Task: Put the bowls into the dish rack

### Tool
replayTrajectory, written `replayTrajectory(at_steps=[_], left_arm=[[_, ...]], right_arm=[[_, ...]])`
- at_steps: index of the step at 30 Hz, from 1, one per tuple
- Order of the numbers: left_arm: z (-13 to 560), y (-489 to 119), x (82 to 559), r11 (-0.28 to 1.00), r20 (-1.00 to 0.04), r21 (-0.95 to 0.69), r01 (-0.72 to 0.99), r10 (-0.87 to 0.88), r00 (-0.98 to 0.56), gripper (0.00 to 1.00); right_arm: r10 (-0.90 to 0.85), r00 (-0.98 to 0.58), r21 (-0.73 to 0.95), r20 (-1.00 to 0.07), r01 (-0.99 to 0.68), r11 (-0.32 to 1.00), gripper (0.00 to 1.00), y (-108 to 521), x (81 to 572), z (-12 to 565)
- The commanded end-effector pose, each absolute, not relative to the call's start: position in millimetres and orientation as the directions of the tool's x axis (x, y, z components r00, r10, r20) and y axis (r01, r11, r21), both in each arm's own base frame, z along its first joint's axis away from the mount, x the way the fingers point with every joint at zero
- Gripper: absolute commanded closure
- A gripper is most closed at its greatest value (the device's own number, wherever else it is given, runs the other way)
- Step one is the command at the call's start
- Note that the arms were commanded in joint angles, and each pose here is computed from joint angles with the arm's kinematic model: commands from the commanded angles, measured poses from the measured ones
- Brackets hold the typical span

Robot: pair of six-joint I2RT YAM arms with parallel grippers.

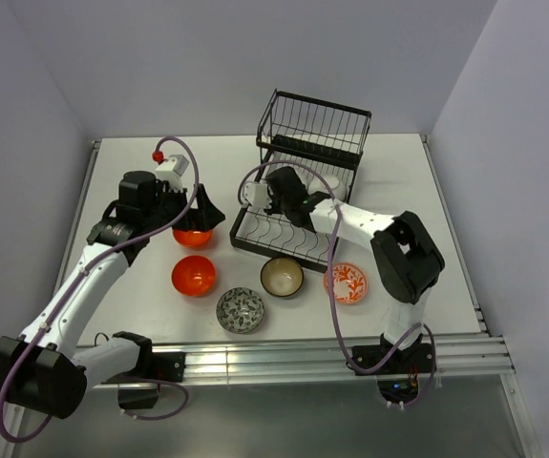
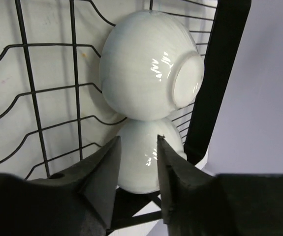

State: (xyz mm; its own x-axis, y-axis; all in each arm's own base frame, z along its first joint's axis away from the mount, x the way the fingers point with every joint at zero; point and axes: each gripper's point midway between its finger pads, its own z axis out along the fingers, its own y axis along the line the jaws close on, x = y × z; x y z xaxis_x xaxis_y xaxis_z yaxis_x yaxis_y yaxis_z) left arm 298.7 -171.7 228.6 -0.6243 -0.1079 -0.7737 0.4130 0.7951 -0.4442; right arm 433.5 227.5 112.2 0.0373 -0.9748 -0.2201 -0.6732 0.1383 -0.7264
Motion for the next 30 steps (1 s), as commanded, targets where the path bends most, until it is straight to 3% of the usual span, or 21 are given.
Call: replayTrajectory(at_steps=[1,5,6,30], left_arm=[[240.7,-174.2,298.3,0.777,-0.802,-0.441,0.45,-0.115,-0.587,0.02],[240.1,-175.2,300.6,0.776,-0.798,-0.444,0.448,-0.116,-0.591,0.03],[240.3,-174.9,300.4,0.777,-0.799,-0.443,0.448,-0.115,-0.59,0.03],[235.4,-171.4,306.0,0.796,-0.796,-0.436,0.42,-0.122,-0.593,0.02]], right_arm=[[-0.962,0.023,-0.728,-0.272,-0.658,0.19,0.59,227.6,426.3,123.4],[-0.96,0.008,-0.712,-0.28,-0.673,0.202,0.97,229.7,424.6,116.5],[-0.958,0.003,-0.711,-0.285,-0.671,0.21,1.0,231.2,425.8,117.0],[-0.976,-0.068,-0.77,-0.206,-0.605,0.205,1.0,217.3,493.9,78.9]])
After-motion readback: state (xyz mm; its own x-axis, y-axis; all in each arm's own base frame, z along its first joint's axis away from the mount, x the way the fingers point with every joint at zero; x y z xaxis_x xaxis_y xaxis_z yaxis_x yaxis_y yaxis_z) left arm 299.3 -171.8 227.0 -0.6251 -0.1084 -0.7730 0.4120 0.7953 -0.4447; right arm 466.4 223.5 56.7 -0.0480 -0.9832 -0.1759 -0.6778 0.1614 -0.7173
